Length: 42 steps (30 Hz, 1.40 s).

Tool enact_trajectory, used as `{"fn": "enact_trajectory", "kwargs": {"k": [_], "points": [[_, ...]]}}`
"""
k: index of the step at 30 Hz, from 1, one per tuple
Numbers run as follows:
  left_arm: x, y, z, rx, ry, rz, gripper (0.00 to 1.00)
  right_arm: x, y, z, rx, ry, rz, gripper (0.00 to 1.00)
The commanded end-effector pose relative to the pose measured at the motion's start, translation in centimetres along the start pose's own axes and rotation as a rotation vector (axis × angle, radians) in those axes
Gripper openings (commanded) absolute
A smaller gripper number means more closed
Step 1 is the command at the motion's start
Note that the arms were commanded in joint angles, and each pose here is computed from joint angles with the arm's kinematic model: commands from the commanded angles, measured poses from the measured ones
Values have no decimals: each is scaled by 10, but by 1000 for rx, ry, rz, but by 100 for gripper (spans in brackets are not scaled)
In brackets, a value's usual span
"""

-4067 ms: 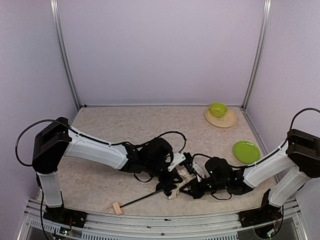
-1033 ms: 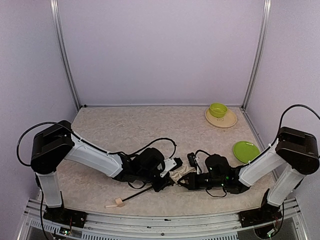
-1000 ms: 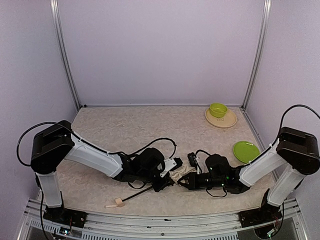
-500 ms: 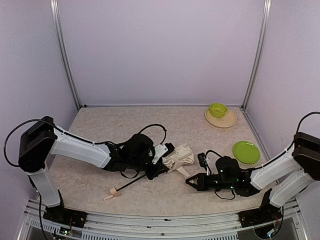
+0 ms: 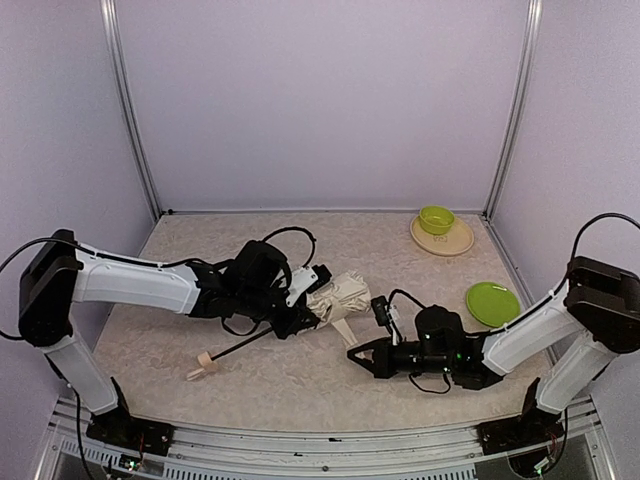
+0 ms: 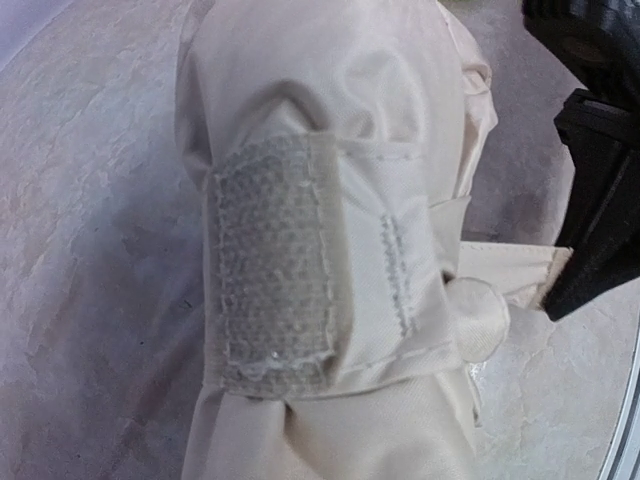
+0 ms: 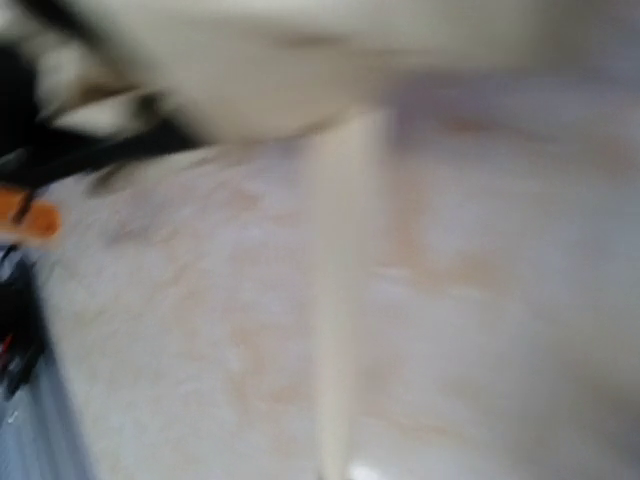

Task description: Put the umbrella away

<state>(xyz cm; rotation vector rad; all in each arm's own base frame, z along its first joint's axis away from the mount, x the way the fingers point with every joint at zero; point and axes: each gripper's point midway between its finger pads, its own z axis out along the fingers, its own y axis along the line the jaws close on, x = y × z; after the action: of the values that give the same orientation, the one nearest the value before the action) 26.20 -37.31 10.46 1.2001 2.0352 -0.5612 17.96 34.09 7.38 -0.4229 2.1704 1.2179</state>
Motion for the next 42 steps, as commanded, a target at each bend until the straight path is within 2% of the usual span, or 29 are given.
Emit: {"fn": "enact_trajectory", "kwargs": {"k": [1,4,6,9,14,18,21,25,28,33,36,42], "points": [[-26,102,-16,-396,-54,-66,0,57,63,-3,-303,237,-157,0],[0,100,2,-413,28,-30,0,31,127,-26,-581,155,-224,0],[13,90,12,-414,70,5,0,11,150,-38,-654,85,-264,0],[27,59,29,-384,126,101,0,-22,166,-49,-674,-20,-287,0],[49,2,50,-265,170,247,0,-72,137,-61,-580,-193,-163,0],[68,-37,64,-175,208,349,0,-89,112,-56,-494,-245,-89,0],[74,-59,66,-96,186,367,0,-97,88,-62,-432,-306,1,0],[77,-82,65,-17,158,409,0,-98,73,-53,-348,-292,25,0],[79,-96,66,33,151,435,0,-102,75,-56,-367,-310,25,0],[90,-118,73,116,196,499,0,-107,82,-39,-371,-259,1,0],[95,-131,70,155,196,541,0,-108,64,-39,-310,-291,61,0],[110,-146,73,216,236,574,0,-86,13,-23,-120,-264,185,4]]}}
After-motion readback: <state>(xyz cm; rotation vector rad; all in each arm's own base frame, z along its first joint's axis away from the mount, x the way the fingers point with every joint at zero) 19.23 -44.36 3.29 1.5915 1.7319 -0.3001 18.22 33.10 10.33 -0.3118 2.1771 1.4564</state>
